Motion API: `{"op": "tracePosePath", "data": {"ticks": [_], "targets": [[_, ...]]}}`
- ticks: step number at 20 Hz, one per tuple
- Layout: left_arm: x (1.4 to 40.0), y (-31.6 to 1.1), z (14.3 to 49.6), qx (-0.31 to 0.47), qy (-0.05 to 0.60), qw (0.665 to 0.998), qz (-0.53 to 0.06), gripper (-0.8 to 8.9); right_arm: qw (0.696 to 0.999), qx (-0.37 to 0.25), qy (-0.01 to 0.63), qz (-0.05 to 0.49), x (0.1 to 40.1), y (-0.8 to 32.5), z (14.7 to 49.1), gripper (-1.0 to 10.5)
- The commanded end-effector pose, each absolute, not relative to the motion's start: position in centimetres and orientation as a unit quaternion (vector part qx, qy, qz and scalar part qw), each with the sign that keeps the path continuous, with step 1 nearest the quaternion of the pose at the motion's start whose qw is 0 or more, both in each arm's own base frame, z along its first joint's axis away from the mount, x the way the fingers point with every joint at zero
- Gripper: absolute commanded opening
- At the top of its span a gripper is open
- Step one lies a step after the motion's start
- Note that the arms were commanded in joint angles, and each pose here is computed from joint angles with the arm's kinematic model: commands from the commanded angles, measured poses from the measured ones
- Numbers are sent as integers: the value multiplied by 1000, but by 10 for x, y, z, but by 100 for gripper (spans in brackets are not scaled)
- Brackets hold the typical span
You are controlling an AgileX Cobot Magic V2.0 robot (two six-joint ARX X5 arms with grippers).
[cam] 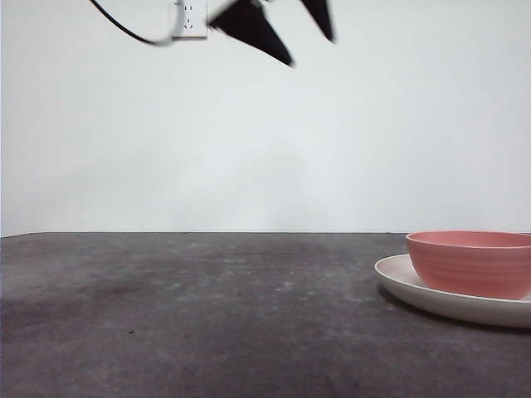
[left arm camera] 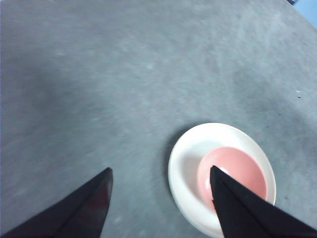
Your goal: Place the red bowl on the white plate
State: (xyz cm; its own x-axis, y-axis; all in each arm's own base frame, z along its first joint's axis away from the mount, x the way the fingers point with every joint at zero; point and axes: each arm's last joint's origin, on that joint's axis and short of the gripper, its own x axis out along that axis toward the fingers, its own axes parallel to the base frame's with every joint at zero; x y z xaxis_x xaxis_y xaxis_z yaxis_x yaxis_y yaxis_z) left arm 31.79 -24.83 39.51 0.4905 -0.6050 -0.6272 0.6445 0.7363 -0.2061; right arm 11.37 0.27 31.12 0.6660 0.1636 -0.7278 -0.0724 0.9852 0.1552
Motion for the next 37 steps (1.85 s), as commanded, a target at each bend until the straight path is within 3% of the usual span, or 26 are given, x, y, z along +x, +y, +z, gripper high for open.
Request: {"op": "tracePosePath", "data": {"ticks": [1, 8, 15, 19, 23, 29, 37], "targets": [[309, -222, 417, 48, 342, 868, -357, 315, 916, 61, 392, 61, 115, 3, 317, 330], [273, -156, 445, 39, 344, 865, -364, 311, 918, 61, 387, 61, 116, 3, 317, 330], [217, -124, 390, 23, 348, 851, -392, 311, 917, 65, 387, 64, 116, 3, 317, 330], [187, -113, 352, 0, 355, 821, -447, 311, 917, 71, 388, 63, 116, 3, 317, 330], [166, -103, 328, -9, 361, 808, -466, 311, 914, 81, 390, 77, 116, 4, 317, 330], [159, -100, 329, -8, 359, 809, -466, 311, 907, 103, 403, 69, 125, 3, 312, 330], [159, -100, 329, -8, 360, 808, -466, 311, 872, 165, 460, 5, 189, -26, 263, 329]]}}
